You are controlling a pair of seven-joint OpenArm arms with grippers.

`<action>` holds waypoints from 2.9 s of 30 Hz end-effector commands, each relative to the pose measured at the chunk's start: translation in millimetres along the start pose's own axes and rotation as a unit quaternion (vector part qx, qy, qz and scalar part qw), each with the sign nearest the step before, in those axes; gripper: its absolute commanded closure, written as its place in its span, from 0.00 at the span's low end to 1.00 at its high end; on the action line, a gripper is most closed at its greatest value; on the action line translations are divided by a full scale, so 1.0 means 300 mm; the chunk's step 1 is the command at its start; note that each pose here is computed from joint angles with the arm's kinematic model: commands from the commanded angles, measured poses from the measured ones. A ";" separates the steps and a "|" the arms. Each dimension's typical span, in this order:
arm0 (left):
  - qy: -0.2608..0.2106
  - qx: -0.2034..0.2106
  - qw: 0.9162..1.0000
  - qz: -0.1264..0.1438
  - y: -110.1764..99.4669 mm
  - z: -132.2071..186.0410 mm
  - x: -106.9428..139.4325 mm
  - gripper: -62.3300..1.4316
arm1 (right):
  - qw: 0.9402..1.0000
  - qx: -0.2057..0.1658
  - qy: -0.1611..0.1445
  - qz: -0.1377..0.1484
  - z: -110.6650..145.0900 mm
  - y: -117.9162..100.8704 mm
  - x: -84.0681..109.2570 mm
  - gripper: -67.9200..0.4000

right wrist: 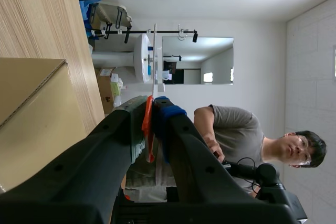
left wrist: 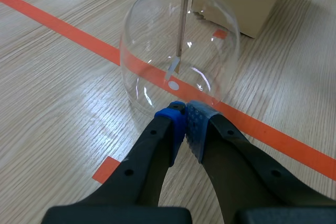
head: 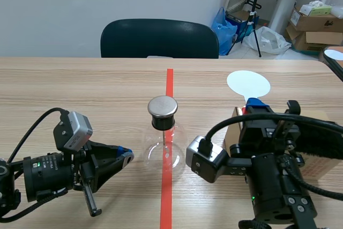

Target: Do the electroscope experiment

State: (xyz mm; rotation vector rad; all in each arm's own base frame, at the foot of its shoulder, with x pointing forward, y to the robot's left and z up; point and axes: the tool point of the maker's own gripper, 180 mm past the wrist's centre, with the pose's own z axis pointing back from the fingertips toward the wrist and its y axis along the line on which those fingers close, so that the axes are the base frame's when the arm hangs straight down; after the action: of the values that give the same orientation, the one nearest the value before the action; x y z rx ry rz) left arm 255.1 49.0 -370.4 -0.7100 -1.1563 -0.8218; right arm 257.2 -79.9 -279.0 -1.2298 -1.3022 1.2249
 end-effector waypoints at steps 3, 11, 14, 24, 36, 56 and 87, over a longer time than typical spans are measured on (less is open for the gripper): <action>-0.016 -0.003 1.000 0.000 -0.006 -0.008 0.028 0.93 | 1.000 -0.013 0.007 -0.005 -0.004 -0.025 -0.020 0.98; -0.016 -0.003 1.000 0.000 -0.005 -0.008 0.029 0.93 | 1.000 -0.017 0.013 -0.007 0.032 -0.023 -0.080 0.98; -0.016 -0.003 1.000 0.000 -0.005 -0.008 0.029 0.93 | 1.000 -0.015 0.014 -0.001 0.051 -0.017 -0.112 0.98; -0.032 -0.001 0.999 0.000 -0.002 0.013 0.042 0.93 | 0.999 -0.024 0.023 0.012 0.139 -0.025 -0.233 0.98; -0.073 -0.017 0.997 0.016 -0.084 0.220 0.096 0.93 | 0.999 -0.023 0.017 0.024 0.229 -0.045 -0.362 0.98; -0.129 -0.069 0.985 -0.088 -0.337 0.452 0.408 0.93 | 0.997 0.044 -0.046 0.046 0.261 0.136 -0.447 0.98; -0.129 -0.071 0.985 -0.095 -0.336 0.453 0.408 0.00 | 0.996 0.084 -0.024 0.028 0.292 0.226 -0.419 0.98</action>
State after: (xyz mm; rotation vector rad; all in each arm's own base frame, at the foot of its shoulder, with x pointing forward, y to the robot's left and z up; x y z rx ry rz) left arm 125.0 88.1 -216.9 -0.8286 -1.3961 -1.0229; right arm 183.0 -219.9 -358.7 -1.1150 -1.1252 1.2916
